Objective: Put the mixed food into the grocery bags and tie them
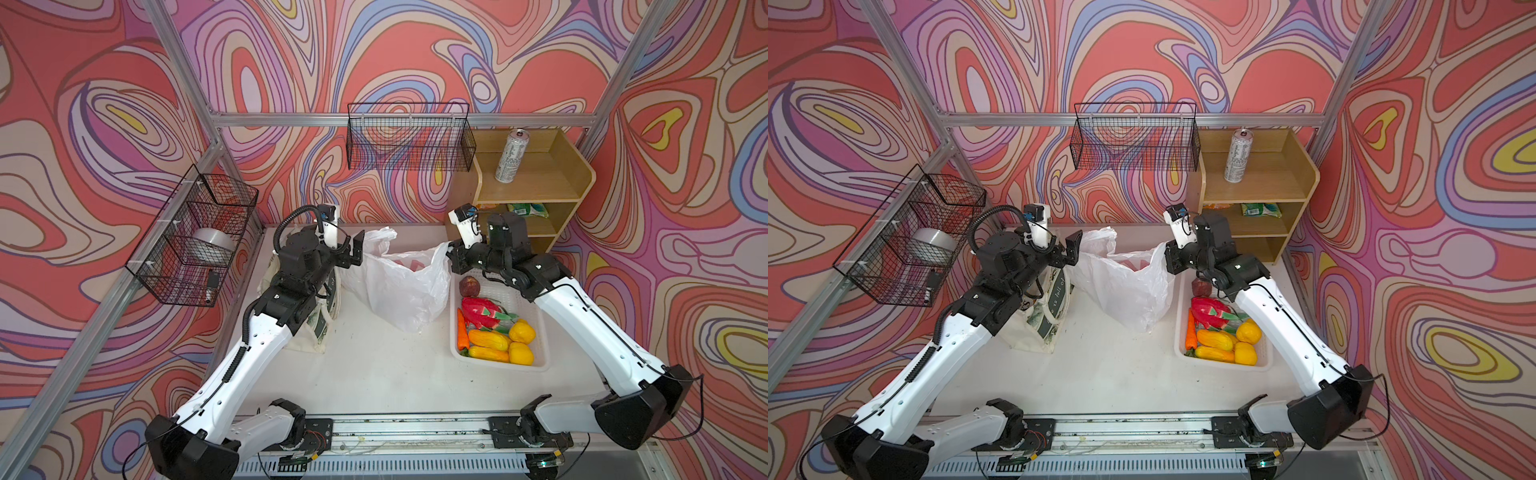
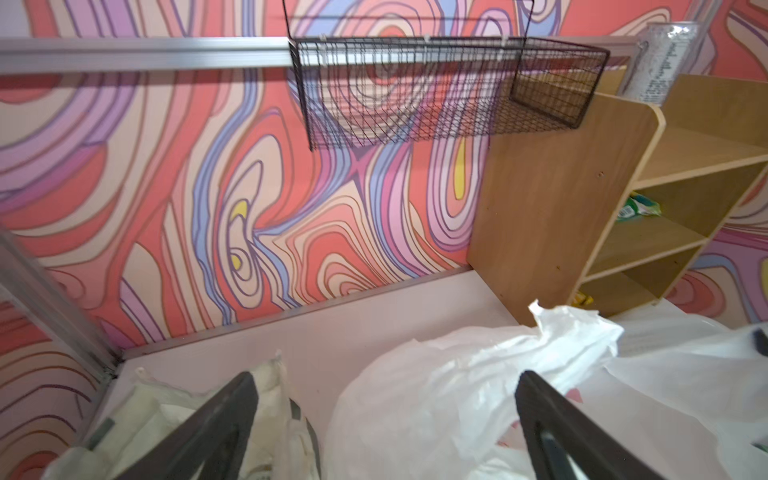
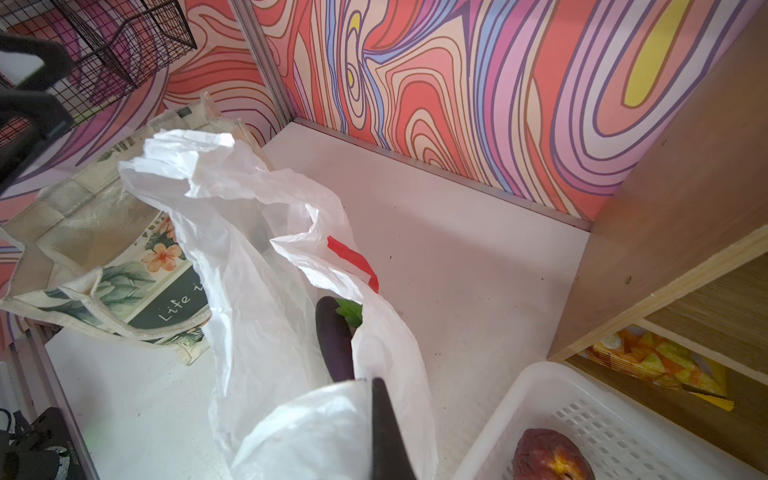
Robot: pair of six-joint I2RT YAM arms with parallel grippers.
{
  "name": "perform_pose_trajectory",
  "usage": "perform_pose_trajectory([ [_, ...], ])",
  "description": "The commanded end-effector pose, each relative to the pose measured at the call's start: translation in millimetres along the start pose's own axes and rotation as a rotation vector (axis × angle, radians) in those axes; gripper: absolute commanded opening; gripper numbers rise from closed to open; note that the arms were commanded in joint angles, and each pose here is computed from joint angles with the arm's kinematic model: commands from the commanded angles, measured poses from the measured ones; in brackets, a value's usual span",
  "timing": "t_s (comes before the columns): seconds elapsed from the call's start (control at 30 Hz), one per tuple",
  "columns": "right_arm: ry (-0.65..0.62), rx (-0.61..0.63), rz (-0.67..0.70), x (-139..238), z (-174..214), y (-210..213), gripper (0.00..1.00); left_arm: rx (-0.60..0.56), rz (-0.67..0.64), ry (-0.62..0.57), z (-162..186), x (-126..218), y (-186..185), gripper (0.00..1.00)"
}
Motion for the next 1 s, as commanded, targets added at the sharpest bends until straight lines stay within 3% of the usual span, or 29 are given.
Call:
perform_pose_trajectory([
  [0.0, -0.026, 0.01, 0.01, 4, -9, 0, 0.0, -0.116, -0.033, -0.101, -22, 9, 6, 1.0],
  [0.13, -0.031, 0.003, 0.015, 5, -10, 0, 0.0, -0.251, 0.237, -0.004, -24, 13, -15, 1.0],
  [0.27, -0.03, -0.003, 0.018, 4, -9, 0, 0.0, -0.276, 0.414, 0.1, -16, 18, -29, 1.0],
  [0.5, -0.029, -0.006, 0.025, 4, -8, -1, 0.0, -0.286, 0.445, 0.124, -9, 10, -33, 0.99],
  [0.87, -0.033, -0.011, 0.016, 4, -8, -1, 0.0, -0.334, 0.408, 0.19, -2, -37, -35, 0.94],
  [0.97, -0.034, -0.013, 0.014, 3, -7, -1, 0.0, -0.325, 0.396, 0.185, -3, -53, -36, 0.87],
])
Point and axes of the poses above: each gripper's point midway between its finger pads, its own x axis back along the fingers, its own y axis along the line the jaws close on, z = x × y, the point moved 8 cm from there along x, back along the fingers, and after that the axes turned 8 degrees about -x, right-handed, at the moved point
